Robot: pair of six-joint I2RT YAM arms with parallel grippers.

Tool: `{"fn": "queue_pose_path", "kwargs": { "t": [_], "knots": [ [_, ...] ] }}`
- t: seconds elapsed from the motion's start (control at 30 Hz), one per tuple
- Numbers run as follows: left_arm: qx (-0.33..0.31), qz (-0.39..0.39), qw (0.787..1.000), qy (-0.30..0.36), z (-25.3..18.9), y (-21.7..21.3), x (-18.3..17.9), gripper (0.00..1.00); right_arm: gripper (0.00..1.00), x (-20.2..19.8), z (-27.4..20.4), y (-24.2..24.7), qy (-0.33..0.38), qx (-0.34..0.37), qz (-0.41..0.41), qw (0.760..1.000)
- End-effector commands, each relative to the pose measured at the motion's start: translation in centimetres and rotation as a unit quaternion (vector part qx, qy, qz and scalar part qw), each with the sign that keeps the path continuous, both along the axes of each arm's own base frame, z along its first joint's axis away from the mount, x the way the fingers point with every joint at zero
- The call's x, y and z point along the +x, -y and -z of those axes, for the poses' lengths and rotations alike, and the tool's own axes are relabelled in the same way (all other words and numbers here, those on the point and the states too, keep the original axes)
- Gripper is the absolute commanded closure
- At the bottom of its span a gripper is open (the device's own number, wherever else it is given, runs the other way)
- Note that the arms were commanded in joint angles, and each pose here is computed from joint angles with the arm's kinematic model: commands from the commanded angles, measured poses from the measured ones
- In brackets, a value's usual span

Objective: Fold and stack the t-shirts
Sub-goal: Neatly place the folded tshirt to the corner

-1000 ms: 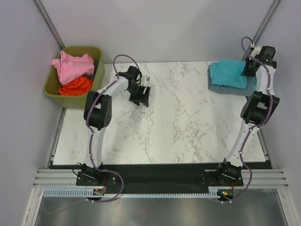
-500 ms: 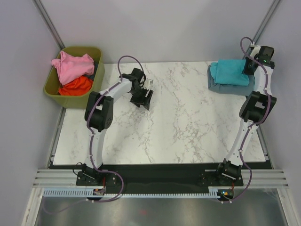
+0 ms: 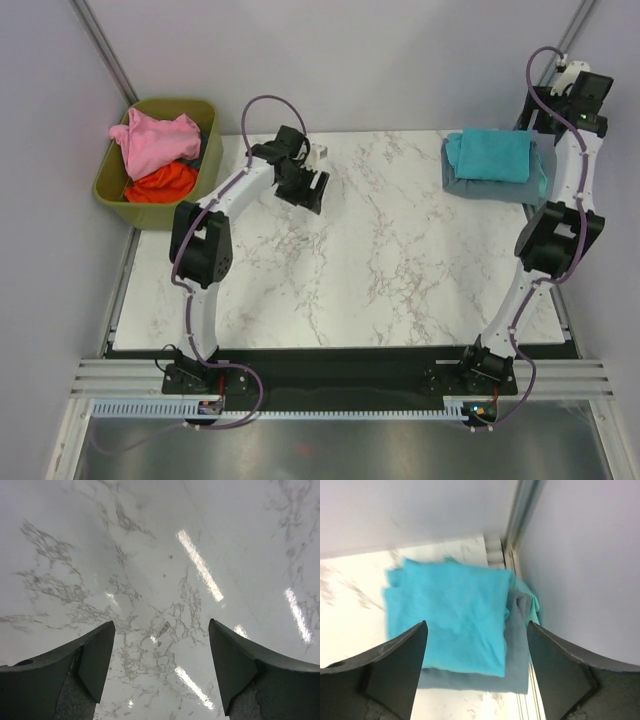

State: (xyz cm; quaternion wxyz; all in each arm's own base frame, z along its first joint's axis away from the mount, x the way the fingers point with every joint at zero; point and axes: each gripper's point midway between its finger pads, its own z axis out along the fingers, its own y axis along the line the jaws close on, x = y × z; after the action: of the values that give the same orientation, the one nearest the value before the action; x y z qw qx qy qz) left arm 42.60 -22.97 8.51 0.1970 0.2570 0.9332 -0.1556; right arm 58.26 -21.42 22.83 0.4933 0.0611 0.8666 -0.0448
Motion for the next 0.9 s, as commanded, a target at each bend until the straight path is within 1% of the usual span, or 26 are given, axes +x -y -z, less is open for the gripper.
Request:
{"fn": "queue_pose_path", "kwargs": {
  "t": [0.0, 0.03, 0.07, 0.1, 0.13, 0.17, 0.2, 0.23, 0.27, 0.3, 0.33, 0.37, 0.4, 0.43, 0.47, 0.5, 0.53, 0.57, 0.6, 0.63, 0.67, 0.7, 0.77, 0.8, 0.87],
  "knots": [
    [-0.07, 0.007, 0.978, 0.195, -12.9, 1.2, 4.7, 0.16, 0.11, -2.3, -12.8, -4.8, 0.147, -0.001, -0.056, 0.988],
    [-0.077, -0.001, 0.971, 0.226, -15.2, 0.9, 5.2, 0.16, 0.03, -2.4, -13.5, -7.1, 0.161, 0.016, -0.085, 0.983],
    [-0.079, -0.016, 0.964, 0.251, -17.0, 0.7, 5.9, 0.14, 0.03, -3.5, -14.7, -9.1, 0.171, 0.046, -0.098, 0.979],
    [-0.085, -0.027, 0.96, 0.265, -18.1, 0.6, 6.3, 0.14, 0.02, -3.9, -12.2, -10.9, 0.144, 0.096, -0.104, 0.979],
    [-0.091, -0.04, 0.957, 0.274, -19.3, 0.4, 6.4, 0.13, 0.02, -4.4, -11.2, -14.1, 0.128, 0.137, -0.135, 0.973],
    [-0.096, -0.051, 0.953, 0.284, -20.5, 0.3, 6.7, 0.13, 0.02, -5.2, -10.8, -15.8, 0.118, 0.159, -0.142, 0.97],
    [-0.102, -0.068, 0.951, 0.285, -21.0, 0.0, 6.6, 0.13, 0.02, -6.1, -7.0, -17.5, 0.072, 0.2, -0.134, 0.968],
    [-0.102, -0.095, 0.946, 0.293, -22.0, -0.6, 6.6, 0.13, 0.02, -7.1, -6.6, -19.8, 0.064, 0.204, -0.141, 0.967],
    [-0.094, -0.116, 0.943, 0.296, -22.1, -1.3, 6.6, 0.13, 0.02, -7.7, -5.2, -20.8, 0.05, 0.21, -0.132, 0.968],
    [-0.088, -0.132, 0.939, 0.305, -22.6, -1.6, 6.4, 0.13, 0.02, -9.0, -1.6, -21.9, 0.011, 0.208, -0.124, 0.97],
    [-0.065, -0.154, 0.931, 0.325, -23.1, -2.7, 6.7, 0.12, 0.02, -10.3, -2.0, -24.1, 0.006, 0.195, -0.144, 0.97],
    [-0.059, -0.157, 0.925, 0.34, -24.1, -3.3, 6.1, 0.11, 0.02, -11.2, -1.5, -24.9, 0.0, 0.177, -0.153, 0.972],
    [-0.05, -0.158, 0.922, 0.351, -24.5, -3.7, 5.9, 0.11, 0.02, -12.3, 0.0, -25.4, -0.017, 0.159, -0.157, 0.975],
    [-0.04, -0.169, 0.914, 0.366, -25.1, -4.6, 5.7, 0.1, 0.02, -13.0, 0.0, -26.7, -0.016, 0.152, -0.164, 0.975],
    [-0.034, -0.165, 0.903, 0.396, -26.1, -5.3, 5.5, 0.08, 0.02, -13.8, -0.8, -26.7, -0.005, 0.141, -0.157, 0.978],
    [-0.028, -0.171, 0.896, 0.41, -26.6, -6.0, 5.2, 0.07, 0.02, -14.3, -0.4, -26.2, -0.009, 0.138, -0.139, 0.98],
    [-0.023, -0.176, 0.888, 0.424, -27.2, -6.6, 5.1, 0.06, 0.02, -14.9, -1.1, -27.1, -0.001, 0.135, -0.137, 0.981],
    [-0.014, -0.168, 0.882, 0.439, -27.6, -7.2, 4.6, 0.06, 0.02, -15.1, -1.1, -27.0, -0.001, 0.129, -0.131, 0.983],
    [-0.008, -0.17, 0.881, 0.442, -27.7, -7.7, 4.5, 0.04, 0.02, -15.1, -1.0, -26.2, 0.001, 0.111, -0.106, 0.988],
    [0.002, -0.18, 0.877, 0.445, -27.6, -8.5, 4.3, 0.01, 0.02, -15.3, -1.1, -26.1, 0.0, 0.103, -0.089, 0.991],
    [0.006, -0.184, 0.88, 0.439, -27.1, -8.8, 4.0, 0.01, 0.02, -15.0, -1.7, -25.6, 0.006, 0.095, -0.074, 0.993],
    [0.003, -0.189, 0.877, 0.442, -27.7, -9.6, 3.5, 0.01, 0.02, -14.9, -1.8, -24.2, 0.007, 0.07, -0.036, 0.997],
    [-0.005, -0.184, 0.878, 0.441, -27.6, -9.6, 2.7, 0.01, 0.02, -14.8, -2.4, -23.4, 0.011, 0.044, -0.012, 0.999],
    [-0.012, -0.186, 0.875, 0.446, -28.4, -9.8, 2.0, 0.01, 0.02, -15.0, -2.5, -23.1, 0.008, 0.032, -0.006, 0.999],
    [-0.018, -0.192, 0.879, 0.437, -27.8, -9.9, 1.2, 0.01, 0.02, -15.3, -3.5, -22.3, 0.013, 0.012, 0.004, 1.0]
  ]
}}
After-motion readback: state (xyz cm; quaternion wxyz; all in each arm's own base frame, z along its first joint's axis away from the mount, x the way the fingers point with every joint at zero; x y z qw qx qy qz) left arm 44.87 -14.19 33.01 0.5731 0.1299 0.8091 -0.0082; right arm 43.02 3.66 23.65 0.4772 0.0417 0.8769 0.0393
